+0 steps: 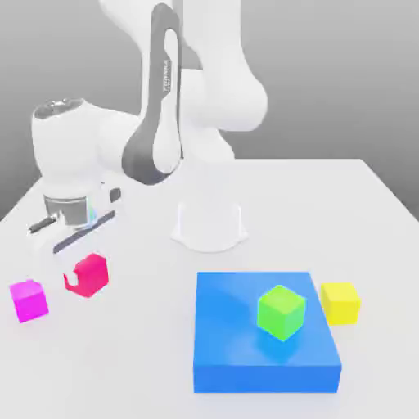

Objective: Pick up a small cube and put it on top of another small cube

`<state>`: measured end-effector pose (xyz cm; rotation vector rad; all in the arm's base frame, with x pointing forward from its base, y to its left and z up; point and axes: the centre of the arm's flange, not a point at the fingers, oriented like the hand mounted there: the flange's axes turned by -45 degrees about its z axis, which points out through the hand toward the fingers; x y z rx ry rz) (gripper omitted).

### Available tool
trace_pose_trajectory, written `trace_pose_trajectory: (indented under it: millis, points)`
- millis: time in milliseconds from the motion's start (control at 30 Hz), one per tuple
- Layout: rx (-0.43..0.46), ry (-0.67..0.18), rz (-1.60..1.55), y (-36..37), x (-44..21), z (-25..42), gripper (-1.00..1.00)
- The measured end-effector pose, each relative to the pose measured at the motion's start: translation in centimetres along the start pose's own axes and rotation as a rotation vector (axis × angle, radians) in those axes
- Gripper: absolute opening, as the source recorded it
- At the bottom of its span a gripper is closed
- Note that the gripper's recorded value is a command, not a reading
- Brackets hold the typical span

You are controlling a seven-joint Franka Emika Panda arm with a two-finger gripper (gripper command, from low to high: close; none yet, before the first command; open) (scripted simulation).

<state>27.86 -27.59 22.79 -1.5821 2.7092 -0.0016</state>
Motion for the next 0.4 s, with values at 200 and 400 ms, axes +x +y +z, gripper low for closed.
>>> trace_pose_trajectory:
  millis: [200,400]
  points:
    - [-0.002,0.005,-0.009,-1.6,6.6,0.9,-1.0]
    - [-0.001,0.004,-0.023,-1.8,6.1,3.9,1.0]
